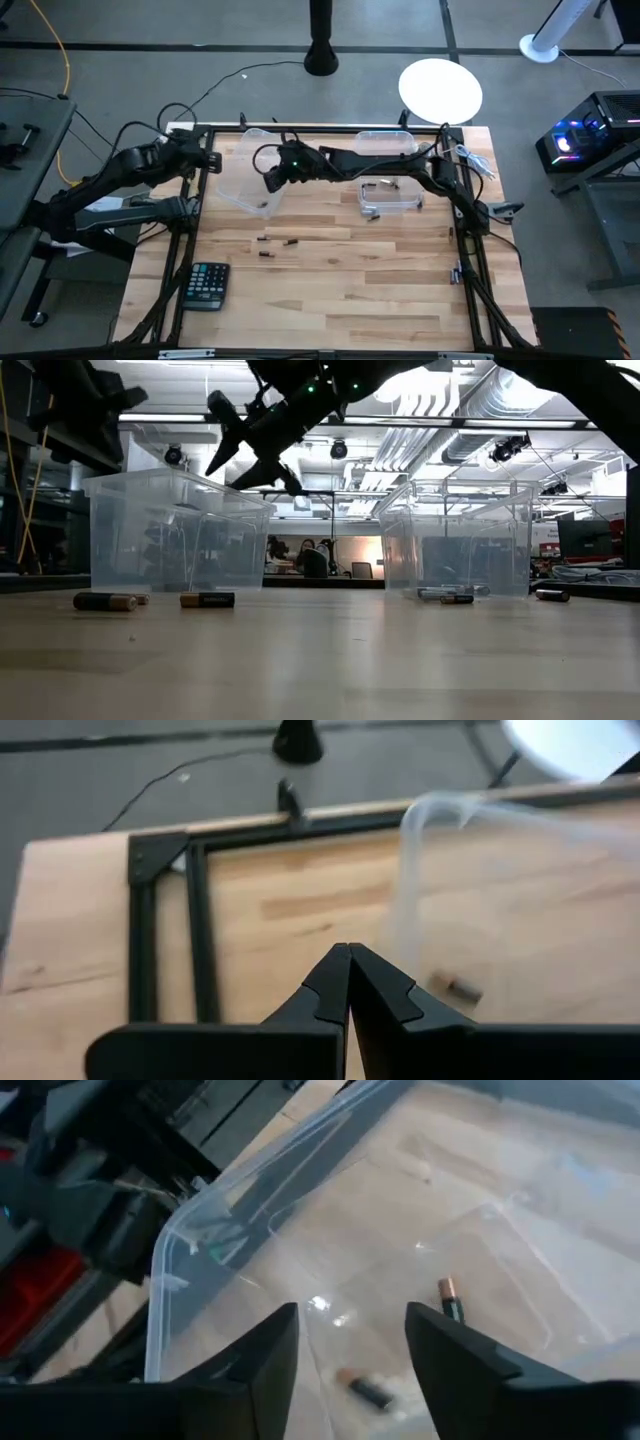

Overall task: Sort batteries
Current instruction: Put black battery into the left transparent bin

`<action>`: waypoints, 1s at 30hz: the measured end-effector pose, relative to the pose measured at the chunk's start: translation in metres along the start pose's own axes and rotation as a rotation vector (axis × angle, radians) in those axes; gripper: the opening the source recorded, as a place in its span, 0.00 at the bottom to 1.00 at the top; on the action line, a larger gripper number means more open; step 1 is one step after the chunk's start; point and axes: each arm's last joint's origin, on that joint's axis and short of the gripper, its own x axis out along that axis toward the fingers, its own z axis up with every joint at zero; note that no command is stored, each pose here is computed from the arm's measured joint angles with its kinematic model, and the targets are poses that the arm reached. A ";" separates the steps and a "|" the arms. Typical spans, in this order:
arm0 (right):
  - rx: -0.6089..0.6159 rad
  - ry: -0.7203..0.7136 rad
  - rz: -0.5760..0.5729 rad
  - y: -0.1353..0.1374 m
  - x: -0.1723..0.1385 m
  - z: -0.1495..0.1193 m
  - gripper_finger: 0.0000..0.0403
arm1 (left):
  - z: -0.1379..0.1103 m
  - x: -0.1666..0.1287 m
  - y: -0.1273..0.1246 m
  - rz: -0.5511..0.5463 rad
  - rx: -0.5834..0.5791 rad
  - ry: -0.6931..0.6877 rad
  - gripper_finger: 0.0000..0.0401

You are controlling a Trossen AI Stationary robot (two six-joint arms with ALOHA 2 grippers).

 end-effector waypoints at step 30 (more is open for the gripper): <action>-0.412 0.243 -0.117 0.080 -0.215 -0.028 0.48 | -0.058 0.047 -0.049 -0.336 -0.011 0.435 0.00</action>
